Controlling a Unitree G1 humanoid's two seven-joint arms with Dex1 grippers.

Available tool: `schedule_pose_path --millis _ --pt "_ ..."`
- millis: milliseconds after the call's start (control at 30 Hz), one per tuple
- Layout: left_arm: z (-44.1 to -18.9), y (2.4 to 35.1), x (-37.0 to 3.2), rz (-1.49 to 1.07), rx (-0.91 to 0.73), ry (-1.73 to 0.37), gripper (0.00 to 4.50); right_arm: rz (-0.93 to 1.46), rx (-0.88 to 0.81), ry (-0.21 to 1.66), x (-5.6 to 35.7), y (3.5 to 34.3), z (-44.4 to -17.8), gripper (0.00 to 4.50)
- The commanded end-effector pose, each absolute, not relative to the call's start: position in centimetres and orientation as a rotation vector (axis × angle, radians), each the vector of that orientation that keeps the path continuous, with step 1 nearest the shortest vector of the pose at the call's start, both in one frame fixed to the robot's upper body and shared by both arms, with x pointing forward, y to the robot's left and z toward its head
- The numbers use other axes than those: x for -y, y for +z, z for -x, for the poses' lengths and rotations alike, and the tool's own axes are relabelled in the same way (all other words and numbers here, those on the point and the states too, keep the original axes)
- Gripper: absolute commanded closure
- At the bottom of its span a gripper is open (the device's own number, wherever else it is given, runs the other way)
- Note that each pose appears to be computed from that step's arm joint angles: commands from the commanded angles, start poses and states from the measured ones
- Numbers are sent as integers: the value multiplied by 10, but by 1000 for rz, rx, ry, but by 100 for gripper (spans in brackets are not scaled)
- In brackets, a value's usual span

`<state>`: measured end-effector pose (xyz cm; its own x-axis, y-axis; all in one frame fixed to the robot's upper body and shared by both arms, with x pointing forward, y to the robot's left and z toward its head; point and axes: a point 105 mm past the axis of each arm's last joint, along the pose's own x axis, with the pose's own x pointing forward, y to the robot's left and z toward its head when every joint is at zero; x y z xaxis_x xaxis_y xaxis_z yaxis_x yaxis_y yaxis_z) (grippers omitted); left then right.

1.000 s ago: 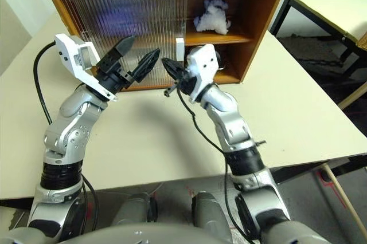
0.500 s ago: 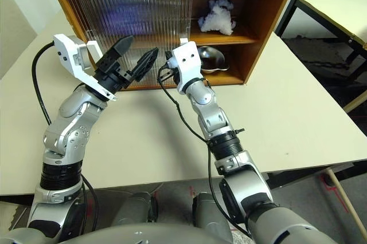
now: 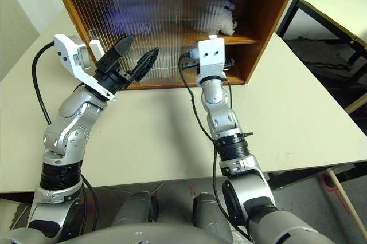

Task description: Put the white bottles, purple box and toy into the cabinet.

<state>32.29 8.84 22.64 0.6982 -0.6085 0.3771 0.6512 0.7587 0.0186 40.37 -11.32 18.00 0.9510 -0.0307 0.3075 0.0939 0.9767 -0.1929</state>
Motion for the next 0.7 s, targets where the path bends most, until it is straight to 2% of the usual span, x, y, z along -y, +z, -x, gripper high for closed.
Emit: schedule_pose_path --millis 33,500,600,700 --pt "-324 226 -84 113 370 -723 0 198 290 -171 135 180 -403 447" --pt "-325 225 -80 120 373 -742 0 346 243 -472 204 172 -411 447" --pt "-324 224 -80 121 373 -742 0 346 248 -470 206 172 -411 447" --pt "-324 223 -80 125 369 -741 0 328 267 -387 196 173 -411 447"
